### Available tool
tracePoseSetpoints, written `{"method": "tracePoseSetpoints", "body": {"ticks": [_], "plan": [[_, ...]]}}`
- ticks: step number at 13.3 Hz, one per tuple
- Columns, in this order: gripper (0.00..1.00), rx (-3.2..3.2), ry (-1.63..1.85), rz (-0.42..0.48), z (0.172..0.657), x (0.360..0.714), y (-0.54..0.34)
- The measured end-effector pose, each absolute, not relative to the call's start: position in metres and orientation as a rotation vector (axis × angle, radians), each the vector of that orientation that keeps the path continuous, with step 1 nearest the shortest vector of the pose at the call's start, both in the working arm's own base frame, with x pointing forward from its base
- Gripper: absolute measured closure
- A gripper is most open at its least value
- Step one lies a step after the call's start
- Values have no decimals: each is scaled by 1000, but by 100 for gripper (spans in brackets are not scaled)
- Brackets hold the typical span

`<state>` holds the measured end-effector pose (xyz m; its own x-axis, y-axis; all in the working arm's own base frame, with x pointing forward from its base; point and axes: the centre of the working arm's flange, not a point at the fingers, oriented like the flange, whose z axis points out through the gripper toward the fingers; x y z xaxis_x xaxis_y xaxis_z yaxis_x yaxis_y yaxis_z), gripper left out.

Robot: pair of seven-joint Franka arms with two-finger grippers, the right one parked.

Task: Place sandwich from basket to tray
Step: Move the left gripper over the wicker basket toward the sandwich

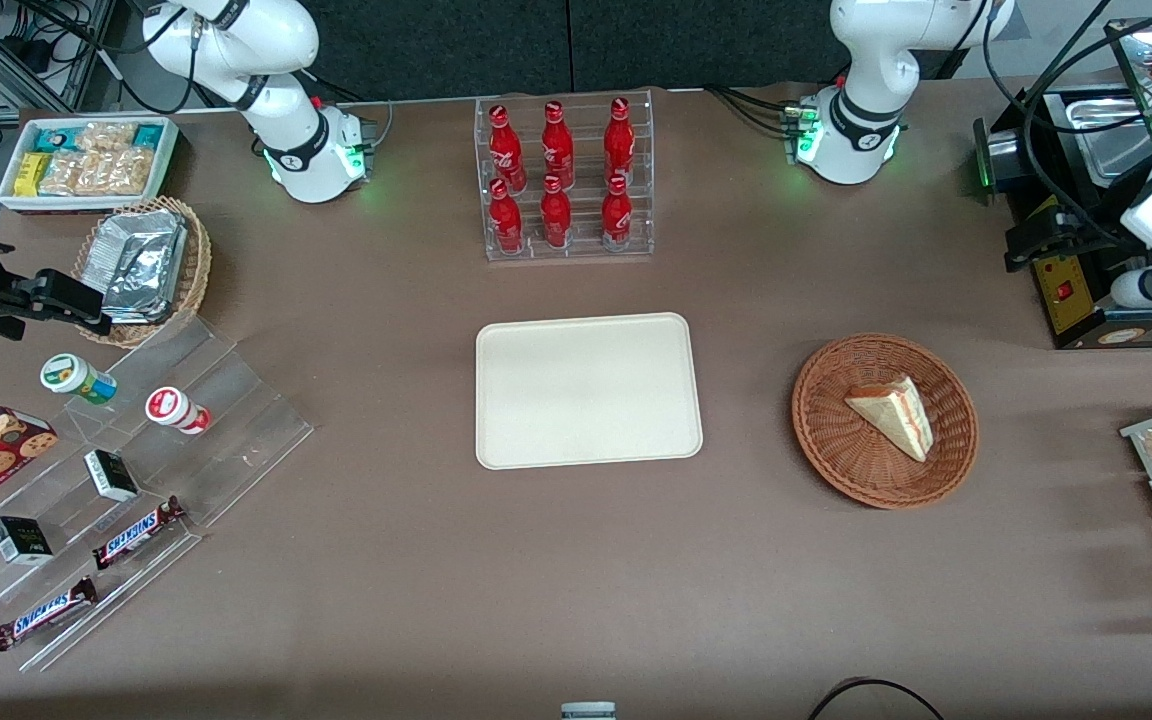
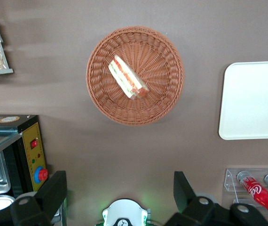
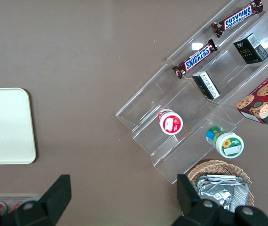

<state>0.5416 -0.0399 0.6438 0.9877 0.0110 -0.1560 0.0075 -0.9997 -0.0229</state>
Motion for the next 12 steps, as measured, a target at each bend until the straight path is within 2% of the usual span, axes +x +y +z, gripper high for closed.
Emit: {"method": "tracePoseSetpoints", "body": {"ticks": [6, 9, 12], "plan": [[0, -3077, -17, 215, 616, 541, -36], [0, -3077, -54, 175, 567, 551, -36], [0, -3068, -292, 95, 516, 558, -37]]}}
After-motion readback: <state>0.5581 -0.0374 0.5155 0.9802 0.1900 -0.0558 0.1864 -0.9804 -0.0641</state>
